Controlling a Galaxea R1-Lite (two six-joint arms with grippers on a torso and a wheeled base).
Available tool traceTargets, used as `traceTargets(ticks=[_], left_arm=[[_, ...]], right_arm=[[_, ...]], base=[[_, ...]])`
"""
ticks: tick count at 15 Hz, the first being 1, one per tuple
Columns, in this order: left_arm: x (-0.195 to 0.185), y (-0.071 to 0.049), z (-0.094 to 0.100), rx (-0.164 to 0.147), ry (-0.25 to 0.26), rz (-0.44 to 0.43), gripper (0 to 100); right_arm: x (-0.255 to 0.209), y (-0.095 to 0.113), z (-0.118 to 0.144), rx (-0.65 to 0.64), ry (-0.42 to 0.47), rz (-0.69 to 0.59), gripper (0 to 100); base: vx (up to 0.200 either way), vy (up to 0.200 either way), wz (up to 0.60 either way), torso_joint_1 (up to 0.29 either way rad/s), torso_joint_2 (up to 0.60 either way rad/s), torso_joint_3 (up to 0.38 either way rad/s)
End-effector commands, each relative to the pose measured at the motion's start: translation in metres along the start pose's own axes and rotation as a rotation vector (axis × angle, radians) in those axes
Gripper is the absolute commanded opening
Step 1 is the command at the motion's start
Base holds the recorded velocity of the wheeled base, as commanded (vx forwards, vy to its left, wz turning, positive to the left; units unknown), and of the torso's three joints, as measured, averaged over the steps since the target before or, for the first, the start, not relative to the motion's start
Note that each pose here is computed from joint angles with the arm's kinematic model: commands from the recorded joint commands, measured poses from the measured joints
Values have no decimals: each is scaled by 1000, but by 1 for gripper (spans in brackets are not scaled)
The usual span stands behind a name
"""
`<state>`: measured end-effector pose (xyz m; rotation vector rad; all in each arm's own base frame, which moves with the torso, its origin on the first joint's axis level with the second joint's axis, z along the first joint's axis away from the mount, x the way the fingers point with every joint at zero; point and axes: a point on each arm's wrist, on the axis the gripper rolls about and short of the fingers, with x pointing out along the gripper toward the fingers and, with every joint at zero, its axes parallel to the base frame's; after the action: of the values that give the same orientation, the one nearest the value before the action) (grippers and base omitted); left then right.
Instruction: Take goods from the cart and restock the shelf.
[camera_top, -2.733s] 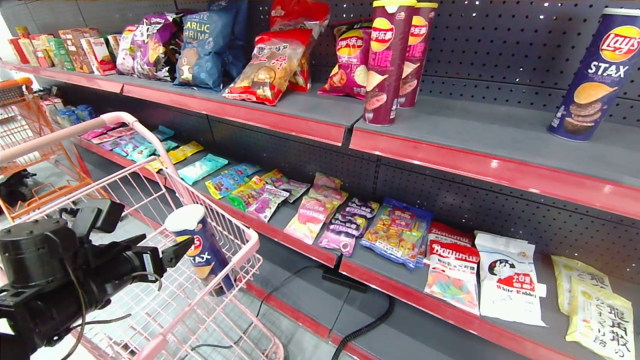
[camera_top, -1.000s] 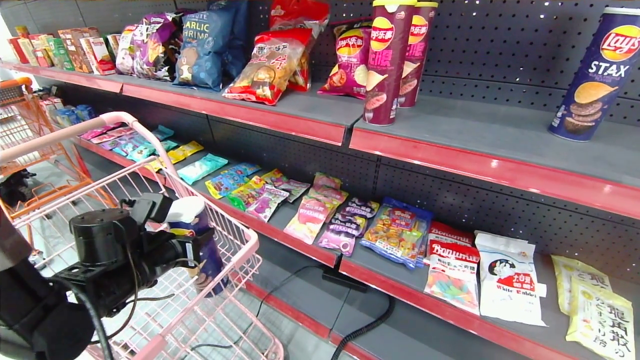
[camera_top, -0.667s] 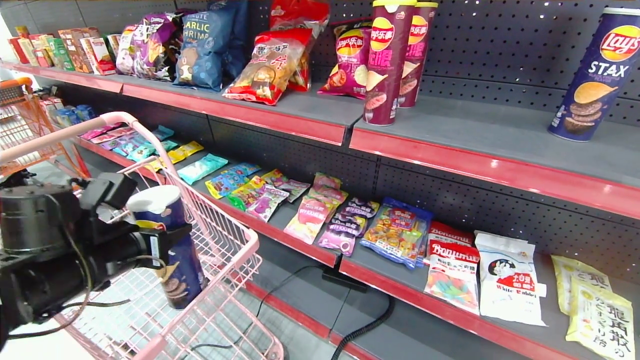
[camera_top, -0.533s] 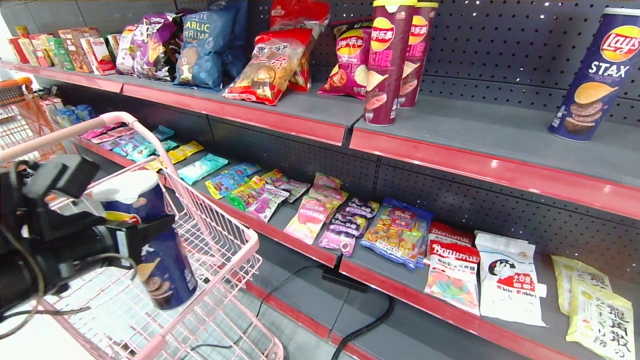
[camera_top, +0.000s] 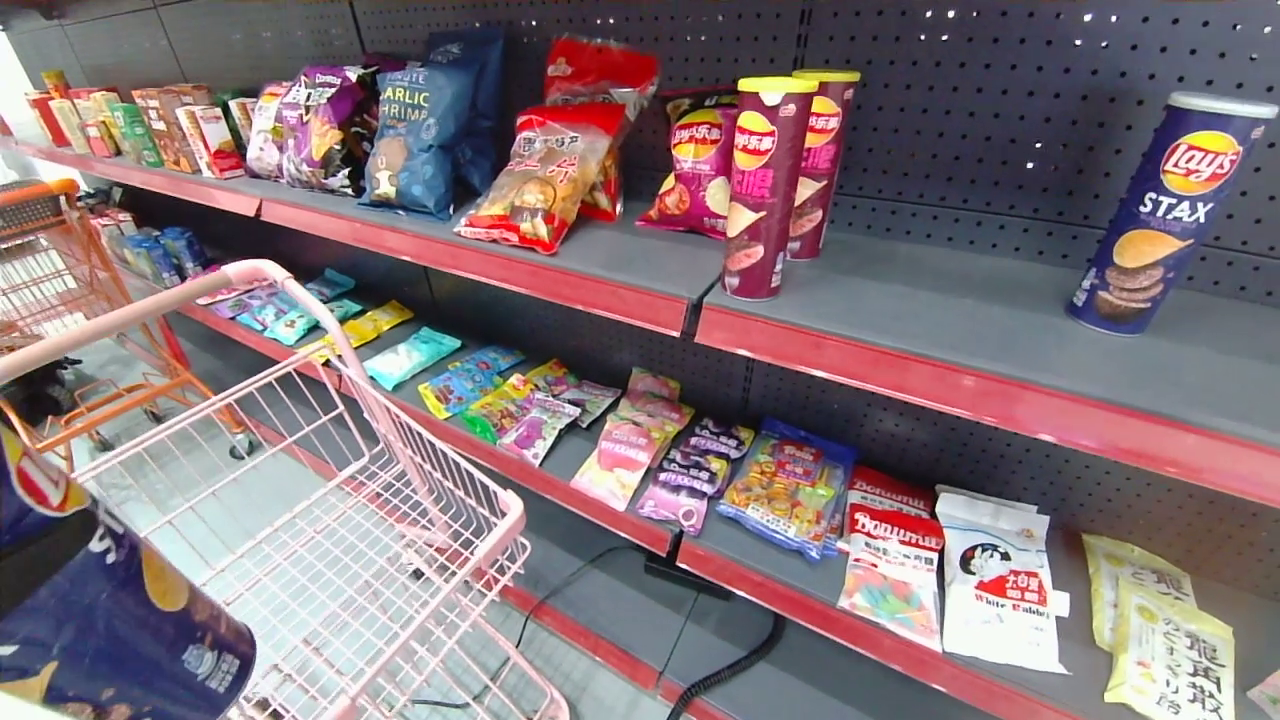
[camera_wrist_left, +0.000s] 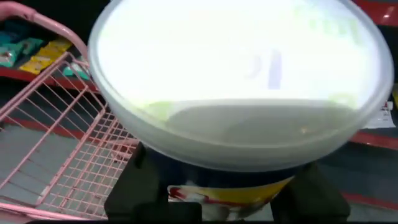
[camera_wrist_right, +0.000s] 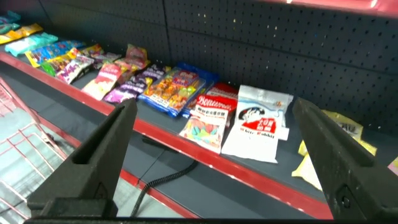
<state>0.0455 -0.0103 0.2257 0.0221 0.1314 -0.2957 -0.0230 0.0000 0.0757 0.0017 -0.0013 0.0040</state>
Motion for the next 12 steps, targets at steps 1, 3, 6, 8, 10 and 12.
traceTargets(ticks=[1,3,6,8,10,12], left_arm=[[-20,-3,-11,20,-64,2,0],[-31,-5,-23,26,-89,7,0],[-42,-6,-32,27,-111,45,0],[-44,-6,-33,30,-118,48,0],[-44,-5,-33,27,-117,88,0],[-44,-5,-33,26,-114,97,0]], right_arm=[[0,0,0,0,1,1,100],[0,0,0,0,1,1,100],[0,0,0,0,1,1,100],[0,0,0,0,1,1,100],[0,0,0,0,1,1,100],[0,0,0,0,1,1,100]], base=[[0,0,0,203,-544,-349],[0,0,0,205,-547,-339],[0,0,0,227,-579,-354],[0,0,0,249,-618,-366],[0,0,0,212,-503,-293],[0,0,0,181,-415,-239]])
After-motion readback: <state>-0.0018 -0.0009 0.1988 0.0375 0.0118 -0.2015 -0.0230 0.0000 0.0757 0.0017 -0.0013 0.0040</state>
